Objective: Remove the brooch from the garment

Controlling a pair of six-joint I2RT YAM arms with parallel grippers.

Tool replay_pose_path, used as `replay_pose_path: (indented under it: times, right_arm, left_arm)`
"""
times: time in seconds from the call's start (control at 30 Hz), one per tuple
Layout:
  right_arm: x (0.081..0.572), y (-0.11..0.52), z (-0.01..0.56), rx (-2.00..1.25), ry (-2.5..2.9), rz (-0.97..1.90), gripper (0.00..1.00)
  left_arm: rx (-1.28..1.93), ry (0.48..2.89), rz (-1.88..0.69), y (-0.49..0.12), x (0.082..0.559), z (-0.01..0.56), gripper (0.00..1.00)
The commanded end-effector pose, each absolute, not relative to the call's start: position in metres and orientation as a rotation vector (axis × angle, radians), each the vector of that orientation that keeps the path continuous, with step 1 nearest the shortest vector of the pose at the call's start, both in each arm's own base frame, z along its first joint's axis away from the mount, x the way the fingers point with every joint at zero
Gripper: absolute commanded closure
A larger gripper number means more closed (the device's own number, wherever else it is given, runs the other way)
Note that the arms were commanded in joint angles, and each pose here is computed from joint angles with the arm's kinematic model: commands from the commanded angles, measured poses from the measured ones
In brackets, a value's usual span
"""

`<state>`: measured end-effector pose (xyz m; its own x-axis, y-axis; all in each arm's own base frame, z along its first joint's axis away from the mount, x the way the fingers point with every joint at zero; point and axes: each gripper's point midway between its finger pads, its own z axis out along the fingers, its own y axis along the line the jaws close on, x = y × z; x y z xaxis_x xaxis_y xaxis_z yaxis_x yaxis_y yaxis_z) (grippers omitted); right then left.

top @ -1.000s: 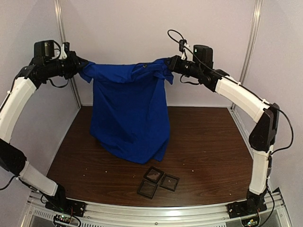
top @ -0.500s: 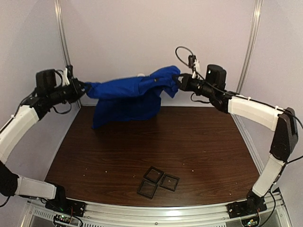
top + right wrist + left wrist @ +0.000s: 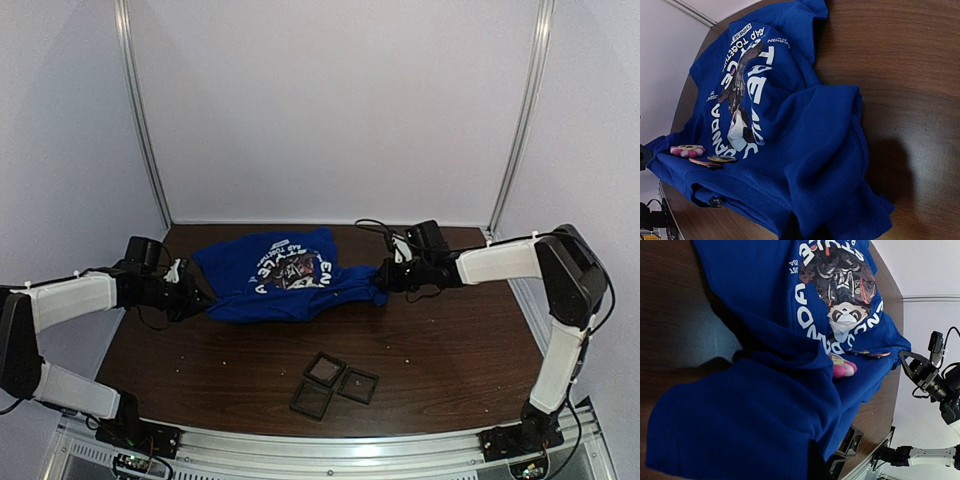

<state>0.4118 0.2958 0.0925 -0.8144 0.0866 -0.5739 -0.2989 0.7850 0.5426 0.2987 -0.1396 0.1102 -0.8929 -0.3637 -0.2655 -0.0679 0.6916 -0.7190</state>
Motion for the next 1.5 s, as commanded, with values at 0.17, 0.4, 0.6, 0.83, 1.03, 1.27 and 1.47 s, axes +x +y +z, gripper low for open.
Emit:
replay_pose_path:
  times: [0.17, 0.4, 0.6, 0.83, 1.03, 1.27, 1.47]
  right_arm:
    - [0.378, 0.259, 0.094, -0.043, 2.478, 0.698, 0.57]
    - [0.361, 0.258, 0.145, -0.112, 2.388, 0.582, 0.28]
    - [0.350, 0.294, 0.179, -0.231, 2.319, 0.597, 0.26]
    - [0.337, 0.347, 0.155, -0.328, 2.332, 0.680, 0.28]
    - [0.343, 0.355, 0.115, -0.288, 2.399, 0.665, 0.33]
    - [0.343, 0.371, 0.100, -0.420, 2.398, 0.652, 0.48]
    - [0.349, 0.385, 0.084, -0.524, 2.421, 0.591, 0.51]
  left_arm:
    - [-0.353, 2.596, -1.062, -0.135, 0.244, 0.094, 0.45]
    - [-0.293, 2.483, -0.998, -0.126, 0.236, 0.148, 0.24]
    - [-0.169, 2.469, -0.856, -0.118, 0.250, 0.194, 0.18]
    - [0.108, 2.542, -0.680, -0.153, 0.269, 0.210, 0.18]
    - [0.297, 2.548, -0.637, -0.201, 0.294, 0.215, 0.19]
    - [0.282, 2.460, -0.620, -0.214, 0.329, 0.220, 0.19]
    - [0.305, 2.468, -0.556, -0.209, 0.333, 0.210, 0.19]
